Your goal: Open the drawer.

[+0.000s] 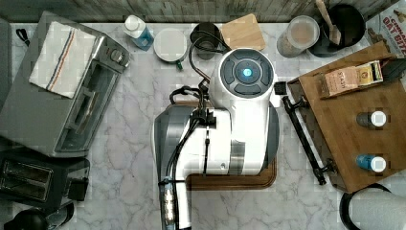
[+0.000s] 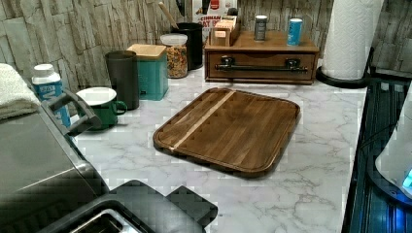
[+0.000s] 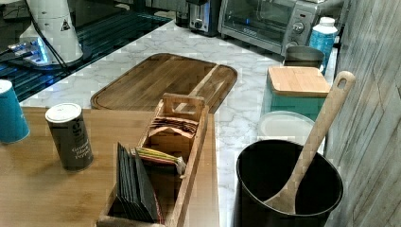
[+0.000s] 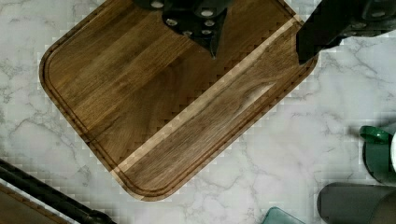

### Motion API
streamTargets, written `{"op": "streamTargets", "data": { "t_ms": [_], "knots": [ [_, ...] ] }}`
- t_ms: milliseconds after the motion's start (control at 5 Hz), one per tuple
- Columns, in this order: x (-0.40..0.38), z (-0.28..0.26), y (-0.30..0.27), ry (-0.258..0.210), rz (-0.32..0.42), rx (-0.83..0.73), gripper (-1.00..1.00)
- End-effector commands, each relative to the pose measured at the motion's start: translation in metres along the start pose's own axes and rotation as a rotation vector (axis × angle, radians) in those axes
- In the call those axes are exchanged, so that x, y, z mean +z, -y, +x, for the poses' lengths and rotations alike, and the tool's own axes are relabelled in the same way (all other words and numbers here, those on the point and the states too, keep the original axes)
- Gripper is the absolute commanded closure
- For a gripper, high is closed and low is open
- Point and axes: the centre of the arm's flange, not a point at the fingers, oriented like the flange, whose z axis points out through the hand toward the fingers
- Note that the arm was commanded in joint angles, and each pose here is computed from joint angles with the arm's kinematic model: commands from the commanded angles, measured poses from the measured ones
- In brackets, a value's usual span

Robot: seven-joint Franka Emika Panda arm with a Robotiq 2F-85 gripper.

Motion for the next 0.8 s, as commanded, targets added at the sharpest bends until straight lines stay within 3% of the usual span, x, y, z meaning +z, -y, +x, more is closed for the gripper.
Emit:
{"op": "streamTargets", "data": {
  "t_ms": [200,400,800],
  "knots": [
    [0.003,-0.001,0.000,0.010,0.002,0.003,-1.00],
    [0.005,-0.009,-0.013,0.053,0.011,-0.098,-1.00],
    [0.022,-0.042,-0.060,-0.007,0.008,-0.508,-1.00]
  ]
}}
